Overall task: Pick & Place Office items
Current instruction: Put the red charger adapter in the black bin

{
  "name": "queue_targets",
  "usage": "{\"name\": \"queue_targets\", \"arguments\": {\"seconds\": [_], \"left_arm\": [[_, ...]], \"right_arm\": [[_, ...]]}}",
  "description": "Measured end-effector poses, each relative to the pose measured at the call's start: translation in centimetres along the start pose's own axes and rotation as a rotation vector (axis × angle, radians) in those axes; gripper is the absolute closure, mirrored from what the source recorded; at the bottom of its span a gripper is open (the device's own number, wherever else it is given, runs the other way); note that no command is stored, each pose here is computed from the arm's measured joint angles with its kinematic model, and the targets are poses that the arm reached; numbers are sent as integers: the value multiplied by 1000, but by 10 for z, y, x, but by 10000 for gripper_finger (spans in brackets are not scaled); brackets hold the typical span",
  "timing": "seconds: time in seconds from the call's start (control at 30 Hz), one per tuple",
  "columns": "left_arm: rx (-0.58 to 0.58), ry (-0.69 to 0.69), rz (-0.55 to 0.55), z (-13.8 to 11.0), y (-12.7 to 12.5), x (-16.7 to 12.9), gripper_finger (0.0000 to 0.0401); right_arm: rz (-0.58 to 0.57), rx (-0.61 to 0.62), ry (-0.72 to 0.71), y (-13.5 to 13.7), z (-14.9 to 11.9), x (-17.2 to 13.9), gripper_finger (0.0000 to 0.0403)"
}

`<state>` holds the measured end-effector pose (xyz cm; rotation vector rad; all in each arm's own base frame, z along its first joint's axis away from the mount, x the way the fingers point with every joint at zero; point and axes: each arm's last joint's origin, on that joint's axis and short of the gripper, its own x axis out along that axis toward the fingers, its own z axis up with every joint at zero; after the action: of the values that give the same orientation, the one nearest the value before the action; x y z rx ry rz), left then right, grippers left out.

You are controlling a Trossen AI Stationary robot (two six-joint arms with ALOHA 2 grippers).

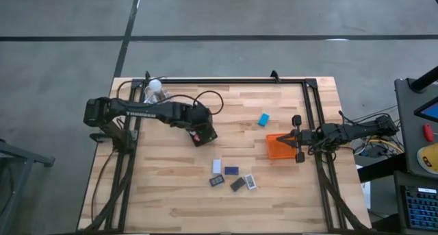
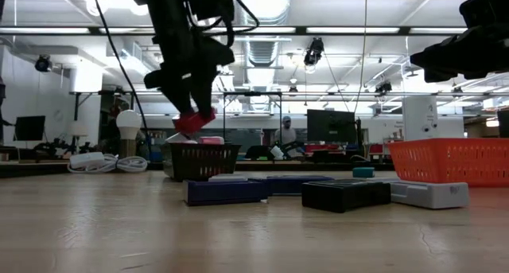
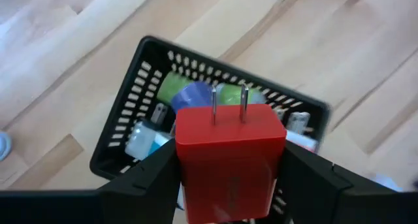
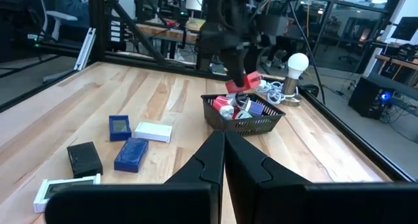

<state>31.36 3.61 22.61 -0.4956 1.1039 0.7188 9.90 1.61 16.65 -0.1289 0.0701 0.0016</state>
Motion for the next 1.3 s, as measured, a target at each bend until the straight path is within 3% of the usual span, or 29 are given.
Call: {"name": "queue_targets", "arguments": {"seconds": [0.67, 1.3], "left_arm": [[29, 15, 15, 0, 12, 12, 182], [115, 25, -87, 11, 7, 3, 168]], "right_arm": [[0, 0, 0, 0, 0, 0, 394], [0, 0, 0, 0, 0, 0, 394]]}}
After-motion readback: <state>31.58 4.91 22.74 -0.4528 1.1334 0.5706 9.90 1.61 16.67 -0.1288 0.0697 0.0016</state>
